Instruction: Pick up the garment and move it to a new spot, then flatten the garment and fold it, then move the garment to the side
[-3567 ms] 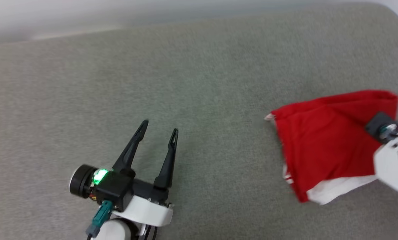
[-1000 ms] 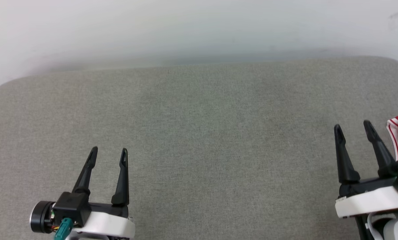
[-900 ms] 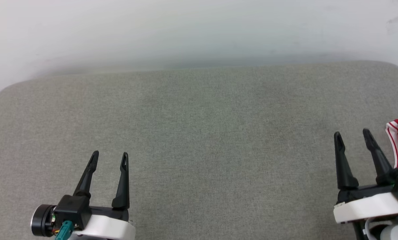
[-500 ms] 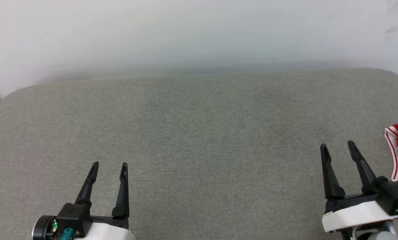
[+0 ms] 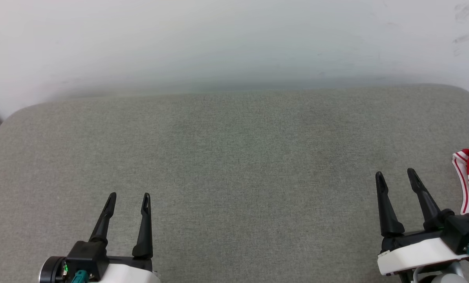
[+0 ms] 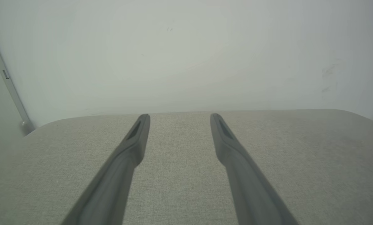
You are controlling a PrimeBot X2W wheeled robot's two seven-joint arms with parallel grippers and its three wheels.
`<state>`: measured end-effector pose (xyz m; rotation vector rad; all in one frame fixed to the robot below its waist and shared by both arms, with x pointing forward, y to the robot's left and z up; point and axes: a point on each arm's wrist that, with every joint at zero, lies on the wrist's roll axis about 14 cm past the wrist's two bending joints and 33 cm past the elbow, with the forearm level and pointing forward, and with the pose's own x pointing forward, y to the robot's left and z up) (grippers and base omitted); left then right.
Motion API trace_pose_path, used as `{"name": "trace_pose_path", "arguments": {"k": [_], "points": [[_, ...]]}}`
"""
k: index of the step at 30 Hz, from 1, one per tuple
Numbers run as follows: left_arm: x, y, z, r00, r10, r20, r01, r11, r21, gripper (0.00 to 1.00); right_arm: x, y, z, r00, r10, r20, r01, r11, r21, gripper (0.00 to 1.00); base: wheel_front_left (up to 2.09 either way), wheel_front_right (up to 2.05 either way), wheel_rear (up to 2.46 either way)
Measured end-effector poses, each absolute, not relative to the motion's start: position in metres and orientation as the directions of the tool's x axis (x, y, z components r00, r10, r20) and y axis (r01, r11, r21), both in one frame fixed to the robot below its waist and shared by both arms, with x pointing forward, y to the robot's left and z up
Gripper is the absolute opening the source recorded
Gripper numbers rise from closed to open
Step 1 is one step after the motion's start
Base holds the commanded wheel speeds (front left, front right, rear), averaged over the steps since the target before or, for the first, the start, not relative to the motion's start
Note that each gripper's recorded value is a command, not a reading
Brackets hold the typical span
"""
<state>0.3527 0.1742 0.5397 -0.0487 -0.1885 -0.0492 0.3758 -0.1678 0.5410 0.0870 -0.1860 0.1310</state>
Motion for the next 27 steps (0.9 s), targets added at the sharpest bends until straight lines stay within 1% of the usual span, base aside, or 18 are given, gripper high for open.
{"name": "trace_pose_path", "arguments": {"k": [8, 9, 13, 27], "points": [[0.35, 0.172, 0.546, 0.977, -0.05, 0.207, 0.06, 0.997, -0.044, 1.0, 0.375, -0.165, 0.542, 0.972, 0.132, 0.193, -0.149, 0.986, 0.077, 1.0, 0.0, 0.0, 0.0], [0.35, 0.172, 0.543, 0.979, -0.05, 0.2, 0.06, 0.997, -0.045, 0.0, 0.374, -0.165, 0.539, 0.975, 0.131, 0.182, -0.147, 0.986, 0.08, 0.0, 0.0, 0.0, 0.0], [0.346, 0.172, 0.526, 0.988, -0.047, 0.144, 0.057, 0.996, -0.064, 0.0, 0.369, -0.166, 0.52, 0.984, 0.124, 0.124, -0.137, 0.985, 0.102, 0.0, 0.0, 0.0, 0.0], [0.351, 0.182, 0.512, 0.997, 0.005, 0.076, 0.021, 0.94, -0.339, 0.0, 0.37, -0.178, 0.51, 0.996, 0.057, 0.069, -0.078, 0.929, 0.361, 0.0, 0.0, 0.0, 0.0]]}}
